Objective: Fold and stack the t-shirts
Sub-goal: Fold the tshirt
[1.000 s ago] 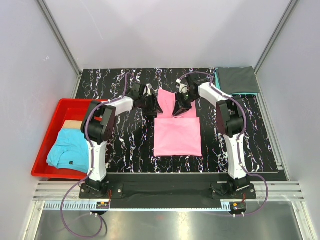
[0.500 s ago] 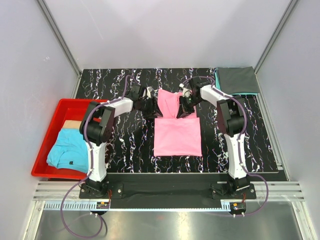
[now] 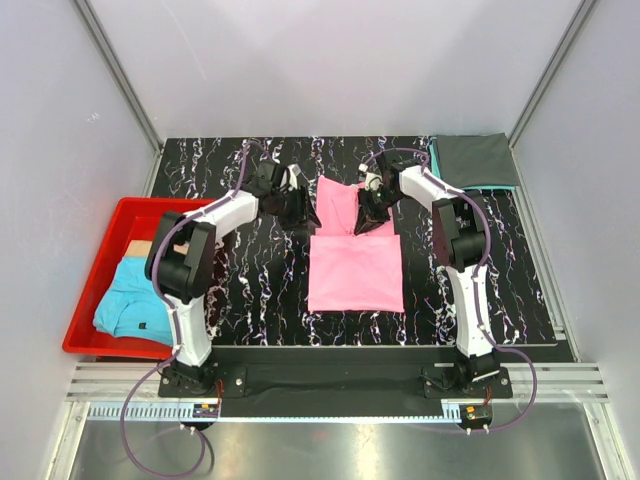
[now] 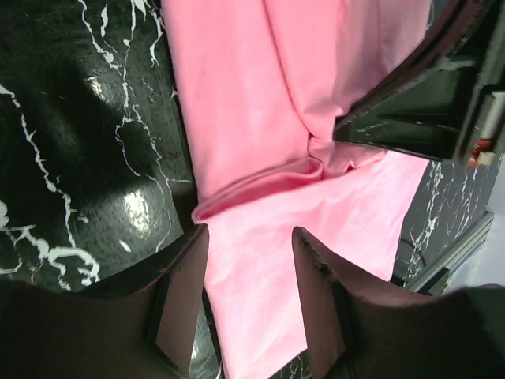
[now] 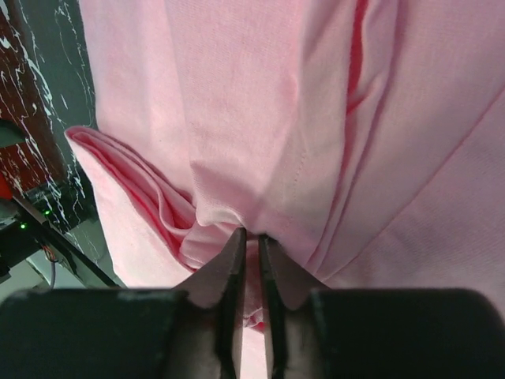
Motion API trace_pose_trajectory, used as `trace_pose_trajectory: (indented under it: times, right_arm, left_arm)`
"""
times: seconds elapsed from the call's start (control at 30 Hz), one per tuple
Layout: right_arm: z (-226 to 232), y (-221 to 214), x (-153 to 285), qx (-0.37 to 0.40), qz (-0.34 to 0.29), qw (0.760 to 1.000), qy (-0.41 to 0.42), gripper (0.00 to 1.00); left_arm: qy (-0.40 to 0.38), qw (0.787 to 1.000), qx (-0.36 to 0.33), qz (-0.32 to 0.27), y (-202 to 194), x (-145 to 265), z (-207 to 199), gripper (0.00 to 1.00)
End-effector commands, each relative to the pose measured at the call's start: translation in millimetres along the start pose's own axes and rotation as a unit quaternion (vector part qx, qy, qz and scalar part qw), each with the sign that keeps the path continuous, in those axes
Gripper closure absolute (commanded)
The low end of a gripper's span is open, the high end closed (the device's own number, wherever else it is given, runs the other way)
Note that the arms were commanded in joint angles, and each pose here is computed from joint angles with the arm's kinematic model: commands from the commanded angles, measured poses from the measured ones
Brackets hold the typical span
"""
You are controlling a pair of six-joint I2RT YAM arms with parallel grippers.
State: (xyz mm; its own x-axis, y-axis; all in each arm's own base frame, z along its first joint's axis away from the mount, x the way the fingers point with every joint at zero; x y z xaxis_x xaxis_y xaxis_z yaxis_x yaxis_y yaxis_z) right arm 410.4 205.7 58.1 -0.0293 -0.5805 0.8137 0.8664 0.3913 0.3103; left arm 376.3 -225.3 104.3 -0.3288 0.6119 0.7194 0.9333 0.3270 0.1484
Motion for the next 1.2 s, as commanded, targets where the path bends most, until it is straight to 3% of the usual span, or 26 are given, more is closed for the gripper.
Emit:
trace_pose_trajectory:
  times: [0.0,0.07,0.13,0.2,0.27,0.33,0.4,0.47,0.53,0.57,0.73,0.8,1.03,1.1,1.13,1.17]
  right_arm:
    - [-7,4,6,0.007,-0.004,0.999,-0.032,0.79]
    - [0,11,17,0.01,-0.016,0.999,-0.034,0.72]
    - [12,24,39,0.01,-0.042,0.998,-0.041,0.57]
    - [20,32,57,0.001,-0.058,0.996,-0.064,0.55]
    - [34,40,86,-0.001,-0.086,0.993,-0.08,0.47]
    - [39,32,98,-0.028,-0.084,0.991,-0.101,0.33]
    - [49,23,120,-0.049,-0.096,0.986,-0.125,0.28]
    - [55,-5,129,-0.076,-0.09,0.982,-0.144,0.25]
    - [52,-40,118,-0.124,-0.069,0.977,-0.156,0.18]
    - [61,-48,130,-0.146,-0.089,0.972,-0.16,0.13]
    - [66,-124,116,-0.227,-0.087,0.956,-0.166,0.1]
    - [62,-147,106,-0.261,-0.088,0.946,-0.173,0.01]
    - [87,-157,123,-0.303,-0.223,0.922,-0.096,0.0]
    - [86,-166,116,-0.331,-0.225,0.913,-0.085,0.0]
    - [83,-170,114,-0.343,-0.222,0.909,-0.086,0.04]
    - [79,-176,110,-0.357,-0.215,0.904,-0.094,0.21]
  left_arm:
    - [0.004,1.0,-0.025,-0.017,2,17,-7,0.48]
    - [0.008,1.0,-0.02,-0.017,-3,20,-3,0.48]
    - [0.003,0.999,-0.02,-0.028,-5,30,-8,0.48]
    - [0.011,0.999,-0.021,-0.029,-12,37,-6,0.48]
    - [0.041,0.998,-0.029,-0.037,-21,51,-2,0.48]
    - [0.049,0.997,-0.049,-0.044,-34,66,-6,0.48]
    - [0.096,0.992,-0.061,-0.048,-57,71,9,0.47]
    - [0.129,0.986,-0.085,-0.058,-78,79,19,0.45]
    - [0.102,0.992,-0.066,-0.04,-94,80,22,0.44]
    - [0.07,0.995,-0.061,-0.023,-108,78,25,0.44]
    - [0.056,0.998,-0.018,0.016,-142,65,51,0.43]
    - [0.021,0.999,-0.002,0.032,-150,58,46,0.43]
    - [0.043,0.998,0.027,0.027,-174,47,62,0.43]
    - [0.056,0.997,0.061,0.008,-177,47,66,0.42]
    - [0.04,0.997,0.07,0.001,-180,47,68,0.41]
    - [0.028,0.996,0.079,-0.002,-182,46,67,0.4]
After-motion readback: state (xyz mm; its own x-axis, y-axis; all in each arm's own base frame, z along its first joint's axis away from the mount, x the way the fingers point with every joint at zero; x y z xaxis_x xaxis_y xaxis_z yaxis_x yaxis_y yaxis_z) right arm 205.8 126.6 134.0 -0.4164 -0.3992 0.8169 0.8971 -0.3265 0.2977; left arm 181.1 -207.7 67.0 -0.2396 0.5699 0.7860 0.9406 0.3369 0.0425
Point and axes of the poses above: each gripper's point midway between its finger pads, its own x axis back along the fingers, its own z axis along the line the jaws close on, y = z × x, the point moved 5 cm from there along x, back along the fingers, and after that the axes turned 15 degrees about x, right-handed, at the moved point
